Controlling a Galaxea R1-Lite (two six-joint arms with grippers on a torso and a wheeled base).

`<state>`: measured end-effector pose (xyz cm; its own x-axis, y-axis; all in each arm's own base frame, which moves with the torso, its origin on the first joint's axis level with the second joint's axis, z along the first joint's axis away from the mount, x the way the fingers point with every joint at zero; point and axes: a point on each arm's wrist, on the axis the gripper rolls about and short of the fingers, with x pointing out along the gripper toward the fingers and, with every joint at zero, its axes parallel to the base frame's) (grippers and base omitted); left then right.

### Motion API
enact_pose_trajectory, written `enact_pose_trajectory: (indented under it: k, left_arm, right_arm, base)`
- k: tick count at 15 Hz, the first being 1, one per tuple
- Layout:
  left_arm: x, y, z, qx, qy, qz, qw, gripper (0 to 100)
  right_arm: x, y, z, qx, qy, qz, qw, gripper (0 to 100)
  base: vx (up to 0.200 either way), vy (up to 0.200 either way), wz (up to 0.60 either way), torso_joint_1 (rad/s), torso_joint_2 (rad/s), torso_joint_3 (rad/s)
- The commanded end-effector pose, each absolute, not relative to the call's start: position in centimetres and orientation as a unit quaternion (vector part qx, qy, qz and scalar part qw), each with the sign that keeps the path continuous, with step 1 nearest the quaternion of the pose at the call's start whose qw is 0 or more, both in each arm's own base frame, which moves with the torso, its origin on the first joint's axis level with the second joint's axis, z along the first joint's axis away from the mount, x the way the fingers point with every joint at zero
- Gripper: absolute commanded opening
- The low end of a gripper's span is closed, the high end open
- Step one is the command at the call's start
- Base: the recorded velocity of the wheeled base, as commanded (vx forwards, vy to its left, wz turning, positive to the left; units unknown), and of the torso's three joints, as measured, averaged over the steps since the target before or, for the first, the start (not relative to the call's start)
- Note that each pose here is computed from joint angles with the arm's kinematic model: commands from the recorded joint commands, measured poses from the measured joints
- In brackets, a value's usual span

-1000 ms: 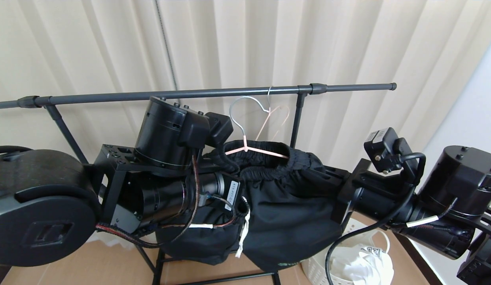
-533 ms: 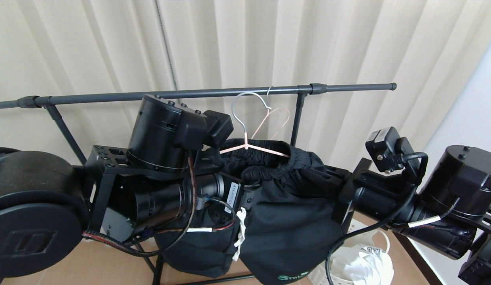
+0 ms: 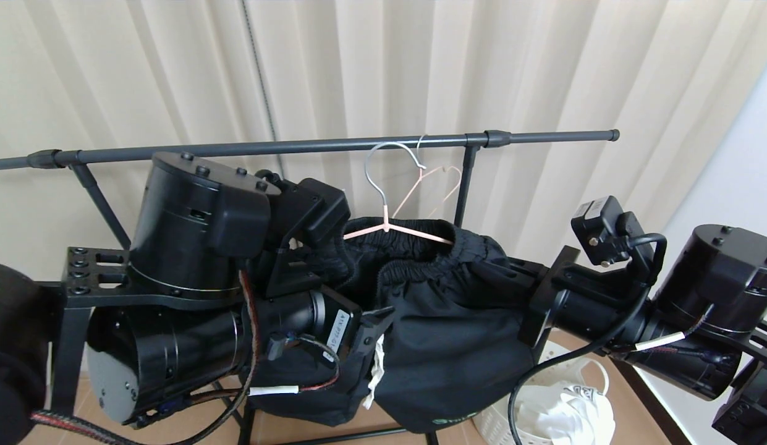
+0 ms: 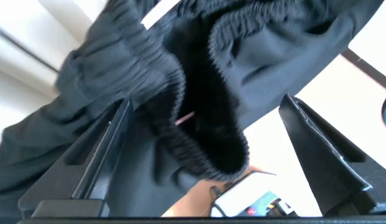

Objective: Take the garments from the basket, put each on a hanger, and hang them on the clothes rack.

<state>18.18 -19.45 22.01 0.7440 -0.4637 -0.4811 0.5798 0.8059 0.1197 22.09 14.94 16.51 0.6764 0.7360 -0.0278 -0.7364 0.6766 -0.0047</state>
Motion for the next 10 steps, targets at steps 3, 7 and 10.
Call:
enact_pose_trajectory:
  k: [3, 7, 10]
  left_arm:
    - [17.0, -18.2, 23.1, 0.138, 0.196, -0.286, 0.928, 100]
    - [16.9, -17.6, 24.4, 0.144, 0.168, -0.283, 0.933, 100]
    - [17.8, -16.8, 25.4, 0.158, 0.15, -0.265, 0.939, 100]
  right_arm:
    - [22.5, 14.4, 16.5, -0.008, 0.013, 0.4, 0.916, 0]
    - [22.6, 14.1, 16.3, -0.008, 0.016, 0.405, 0.914, 0]
    - [22.7, 13.8, 16.2, -0.008, 0.017, 0.409, 0.912, 0]
  base:
    - [0.0, 0.0, 0.0, 0.0, 0.0, 0.0]
    - [0.0, 0.0, 0.0, 0.0, 0.0, 0.0]
    - [0.0, 0.0, 0.0, 0.0, 0.0, 0.0]
